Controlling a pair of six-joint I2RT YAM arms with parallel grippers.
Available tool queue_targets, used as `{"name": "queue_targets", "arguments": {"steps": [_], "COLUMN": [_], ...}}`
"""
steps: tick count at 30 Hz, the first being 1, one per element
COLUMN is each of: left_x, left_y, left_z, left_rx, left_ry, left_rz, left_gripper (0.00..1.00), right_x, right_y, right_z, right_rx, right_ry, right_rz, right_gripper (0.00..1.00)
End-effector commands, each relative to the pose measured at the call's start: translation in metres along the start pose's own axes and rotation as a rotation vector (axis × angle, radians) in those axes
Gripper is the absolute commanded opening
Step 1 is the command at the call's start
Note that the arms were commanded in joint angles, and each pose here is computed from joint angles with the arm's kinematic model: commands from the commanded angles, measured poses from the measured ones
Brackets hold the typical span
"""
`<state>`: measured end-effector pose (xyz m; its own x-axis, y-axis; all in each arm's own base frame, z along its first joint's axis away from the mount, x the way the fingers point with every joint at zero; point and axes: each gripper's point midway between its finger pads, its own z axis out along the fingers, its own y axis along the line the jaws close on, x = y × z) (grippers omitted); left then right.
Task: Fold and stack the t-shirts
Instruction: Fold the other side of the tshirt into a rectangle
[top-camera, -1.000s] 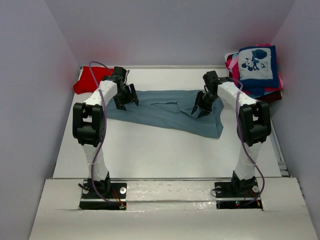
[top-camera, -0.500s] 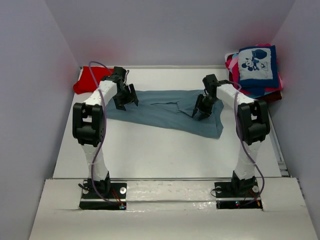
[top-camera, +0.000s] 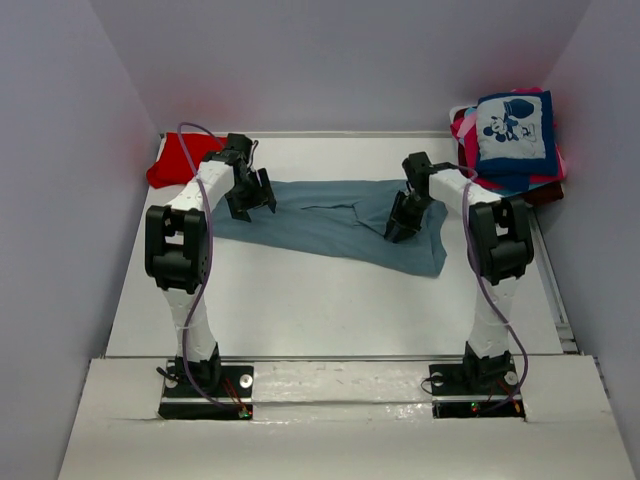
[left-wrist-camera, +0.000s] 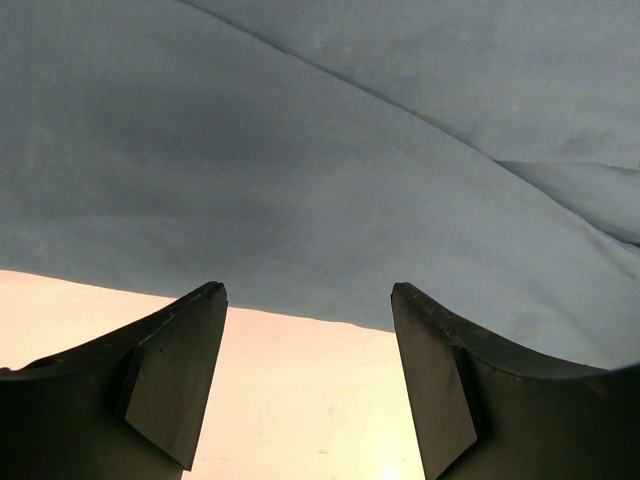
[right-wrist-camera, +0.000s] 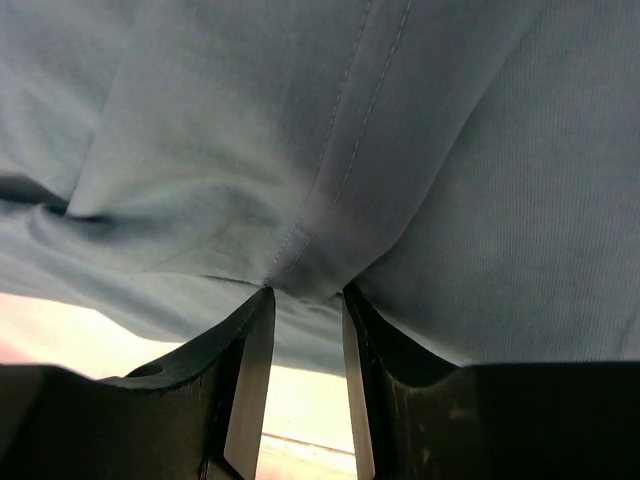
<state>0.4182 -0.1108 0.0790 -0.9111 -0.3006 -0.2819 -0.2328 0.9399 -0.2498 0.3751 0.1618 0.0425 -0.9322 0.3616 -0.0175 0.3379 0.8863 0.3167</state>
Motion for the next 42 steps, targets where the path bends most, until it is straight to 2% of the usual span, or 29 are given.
{"name": "queue_targets", "arguments": {"steps": [1, 5, 6, 8, 10, 12, 17, 23, 31, 37, 42], "left_x": [-0.004, -0.003, -0.003, -0.003, -0.003, -0.002, 0.000, 0.002, 0.004, 0.005, 0.005], "left_y": [-0.001, 0.000, 0.000, 0.001, 0.000, 0.001, 0.001, 0.003, 0.005, 0.005, 0.005], "left_z": [-0.013, -0.013, -0.013, -0.012, -0.013, -0.012, -0.011, -0.010, -0.010, -0.012, -0.013], "left_rx": [-0.004, -0.006, -0.005, -0.008, -0.007, -0.009, -0.007, -0.009, -0.015, -0.017, -0.015], "left_ry": [-0.026, -0.023, -0.024, -0.022, -0.024, -0.021, -0.020, -0.018, -0.014, -0.015, -0.016], "left_rz": [0.020, 0.020, 0.022, 0.020, 0.020, 0.020, 0.020, 0.019, 0.019, 0.022, 0.023], "left_gripper": [0.79, 0.79, 0.79, 0.79, 0.79, 0.79, 0.78, 0.78, 0.78, 0.78, 0.78], "right_x": [-0.019, -0.022, -0.024, -0.025, -0.028, -0.029, -0.035, -0.047, -0.084, -0.098, -0.102], "right_y": [0.008, 0.009, 0.010, 0.012, 0.016, 0.017, 0.023, 0.035, 0.066, 0.077, 0.080], "right_z": [-0.004, -0.003, -0.004, -0.006, -0.010, -0.013, -0.022, -0.032, -0.054, -0.046, -0.031], "right_rx": [-0.012, -0.011, -0.013, -0.016, -0.022, -0.023, -0.029, -0.043, -0.084, -0.098, -0.119], "right_ry": [-0.061, -0.070, -0.074, -0.076, -0.084, -0.085, -0.103, -0.122, -0.196, -0.190, -0.183], "right_rz": [-0.009, -0.007, -0.008, -0.009, -0.012, -0.014, -0.025, -0.042, -0.081, -0.102, -0.120], "right_gripper": [0.39, 0.36, 0.30, 0.23, 0.21, 0.14, 0.10, 0.09, 0.08, 0.08, 0.15]}}
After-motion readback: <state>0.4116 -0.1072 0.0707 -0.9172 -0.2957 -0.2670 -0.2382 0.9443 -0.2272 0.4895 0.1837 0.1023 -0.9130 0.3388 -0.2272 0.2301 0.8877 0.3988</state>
